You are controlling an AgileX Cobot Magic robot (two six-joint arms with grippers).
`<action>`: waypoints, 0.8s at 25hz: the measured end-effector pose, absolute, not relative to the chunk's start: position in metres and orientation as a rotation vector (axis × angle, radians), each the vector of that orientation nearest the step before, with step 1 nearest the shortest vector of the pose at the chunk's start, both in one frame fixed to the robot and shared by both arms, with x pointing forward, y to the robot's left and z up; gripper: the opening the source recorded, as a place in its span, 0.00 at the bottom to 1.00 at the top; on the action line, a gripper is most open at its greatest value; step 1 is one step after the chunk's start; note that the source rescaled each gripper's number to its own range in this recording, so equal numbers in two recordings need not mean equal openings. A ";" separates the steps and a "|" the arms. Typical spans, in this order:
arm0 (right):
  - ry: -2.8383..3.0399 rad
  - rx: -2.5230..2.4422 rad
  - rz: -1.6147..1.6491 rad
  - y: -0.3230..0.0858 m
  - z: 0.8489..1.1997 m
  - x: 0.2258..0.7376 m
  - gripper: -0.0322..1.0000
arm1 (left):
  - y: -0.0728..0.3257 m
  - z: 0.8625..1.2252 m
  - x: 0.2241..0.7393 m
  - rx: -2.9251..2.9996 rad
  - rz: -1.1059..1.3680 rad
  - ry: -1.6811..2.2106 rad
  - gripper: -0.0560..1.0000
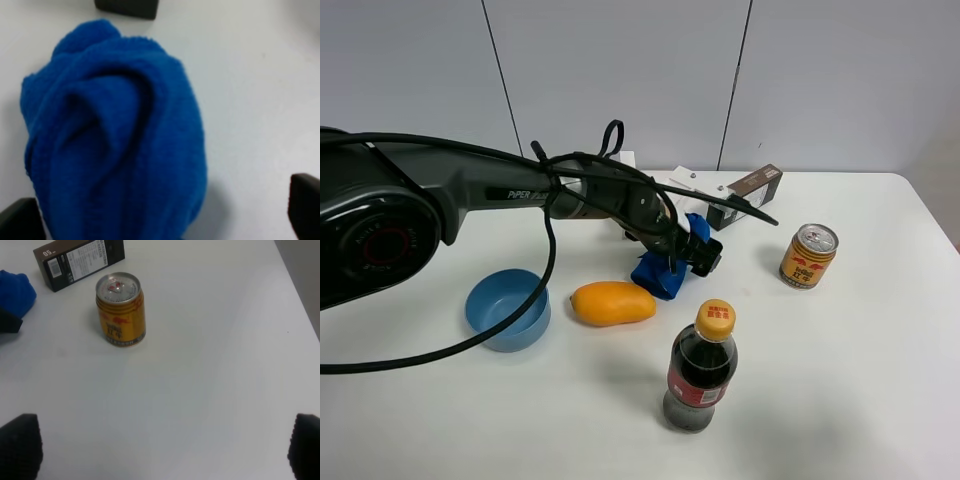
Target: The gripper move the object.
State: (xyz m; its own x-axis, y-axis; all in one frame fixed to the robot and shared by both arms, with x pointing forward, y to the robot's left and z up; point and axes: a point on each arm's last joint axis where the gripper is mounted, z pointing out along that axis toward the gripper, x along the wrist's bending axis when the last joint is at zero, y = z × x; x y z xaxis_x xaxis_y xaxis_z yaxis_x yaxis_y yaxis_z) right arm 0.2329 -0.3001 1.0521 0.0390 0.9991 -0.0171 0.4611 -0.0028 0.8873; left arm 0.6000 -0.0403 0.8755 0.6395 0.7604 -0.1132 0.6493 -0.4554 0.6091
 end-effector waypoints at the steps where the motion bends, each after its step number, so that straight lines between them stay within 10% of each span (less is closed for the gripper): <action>1: 1.521 1.566 0.906 -0.300 1.052 0.233 1.00 | -0.040 0.879 0.600 2.234 0.228 1.096 0.99; 20: 1.521 1.566 0.906 -0.300 1.052 0.233 1.00 | 0.019 1.091 0.588 1.945 0.443 0.976 0.99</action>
State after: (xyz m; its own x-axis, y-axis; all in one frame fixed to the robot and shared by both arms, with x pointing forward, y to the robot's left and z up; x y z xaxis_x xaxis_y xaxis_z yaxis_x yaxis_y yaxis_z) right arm 0.2329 -0.3001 1.0521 0.0390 0.9991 -0.0171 0.4611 -0.0028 0.8873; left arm 0.5881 0.0193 1.0910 0.6260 0.7767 -0.0692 0.4591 -0.2955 0.8378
